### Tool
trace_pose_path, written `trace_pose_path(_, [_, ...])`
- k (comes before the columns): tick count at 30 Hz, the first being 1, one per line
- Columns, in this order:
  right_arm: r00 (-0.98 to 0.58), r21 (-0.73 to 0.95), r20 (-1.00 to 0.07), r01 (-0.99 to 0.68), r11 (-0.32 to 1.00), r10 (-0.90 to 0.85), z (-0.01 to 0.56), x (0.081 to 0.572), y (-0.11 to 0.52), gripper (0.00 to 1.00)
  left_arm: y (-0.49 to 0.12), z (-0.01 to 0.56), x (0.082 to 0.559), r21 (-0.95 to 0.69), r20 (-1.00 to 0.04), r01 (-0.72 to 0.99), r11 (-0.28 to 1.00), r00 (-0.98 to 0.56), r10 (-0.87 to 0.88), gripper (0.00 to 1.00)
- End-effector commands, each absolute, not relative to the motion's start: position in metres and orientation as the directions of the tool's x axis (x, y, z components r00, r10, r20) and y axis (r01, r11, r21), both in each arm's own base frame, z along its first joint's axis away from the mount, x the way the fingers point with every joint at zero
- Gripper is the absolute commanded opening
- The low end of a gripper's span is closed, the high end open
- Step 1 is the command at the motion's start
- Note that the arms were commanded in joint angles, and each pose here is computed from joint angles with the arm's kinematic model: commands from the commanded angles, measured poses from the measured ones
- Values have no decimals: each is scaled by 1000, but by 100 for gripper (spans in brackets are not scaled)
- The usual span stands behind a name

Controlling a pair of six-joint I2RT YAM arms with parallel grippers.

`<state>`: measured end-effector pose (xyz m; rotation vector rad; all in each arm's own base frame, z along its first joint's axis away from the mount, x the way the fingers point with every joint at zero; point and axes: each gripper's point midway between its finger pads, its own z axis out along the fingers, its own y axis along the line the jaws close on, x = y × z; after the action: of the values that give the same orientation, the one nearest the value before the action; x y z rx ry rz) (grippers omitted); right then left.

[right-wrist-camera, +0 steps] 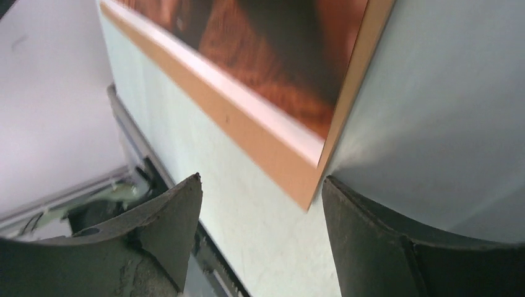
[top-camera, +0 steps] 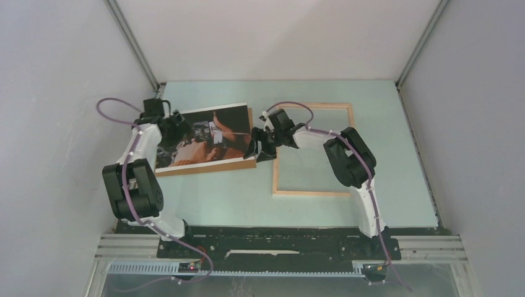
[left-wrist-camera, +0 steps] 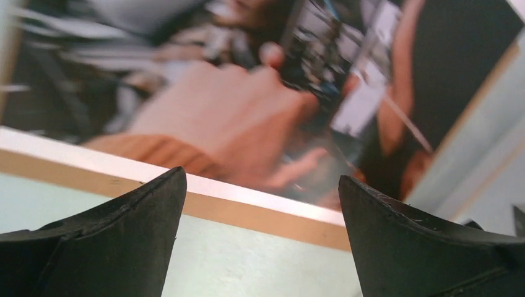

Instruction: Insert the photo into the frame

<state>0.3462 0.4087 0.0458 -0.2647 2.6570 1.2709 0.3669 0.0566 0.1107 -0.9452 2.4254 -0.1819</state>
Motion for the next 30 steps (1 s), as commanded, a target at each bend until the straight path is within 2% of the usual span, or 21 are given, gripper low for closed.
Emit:
trace_pose_path(1, [-954, 855, -283, -299, 424, -104, 99, 307, 430, 79, -13, 121, 389, -472, -403, -421, 774, -678, -615, 100])
trace_pose_path(6, [-933, 789, -358, -330, 518, -49, 105, 335, 399, 79, -56, 109, 375, -519, -407, -358, 776, -695, -593, 100])
trace_pose_path(9, [-937, 787, -348, -291, 545, 3, 99, 363, 386, 79, -81, 99, 374, -555, -354, -348, 756, -723, -593, 100])
trace_pose_path(11, [-940, 780, -342, -271, 564, 21, 93, 379, 383, 79, -92, 105, 383, -607, -333, -333, 722, -718, -611, 100])
trace_pose_path(13, [-941, 777, -338, -268, 570, 18, 88, 386, 385, 78, -95, 118, 402, -628, -361, -301, 718, -704, -611, 100])
trace_pose_path(15, [-931, 764, -364, -280, 581, 31, 89, 399, 387, 78, -93, 128, 415, -626, -365, -315, 713, -690, -625, 100])
trace_pose_path(20, [-901, 753, -411, -253, 608, 135, 94, 461, 379, 78, -110, 123, 421, -728, -290, -366, 581, -603, -743, 100])
trace_pose_path(23, [-909, 764, -387, -224, 605, 153, 87, 489, 381, 75, -127, 106, 421, -701, -256, -384, 601, -652, -714, 100])
trace_pose_path(30, [-918, 760, -360, -186, 622, 165, 63, 490, 408, 67, -150, 94, 418, -706, -252, -301, 642, -739, -624, 100])
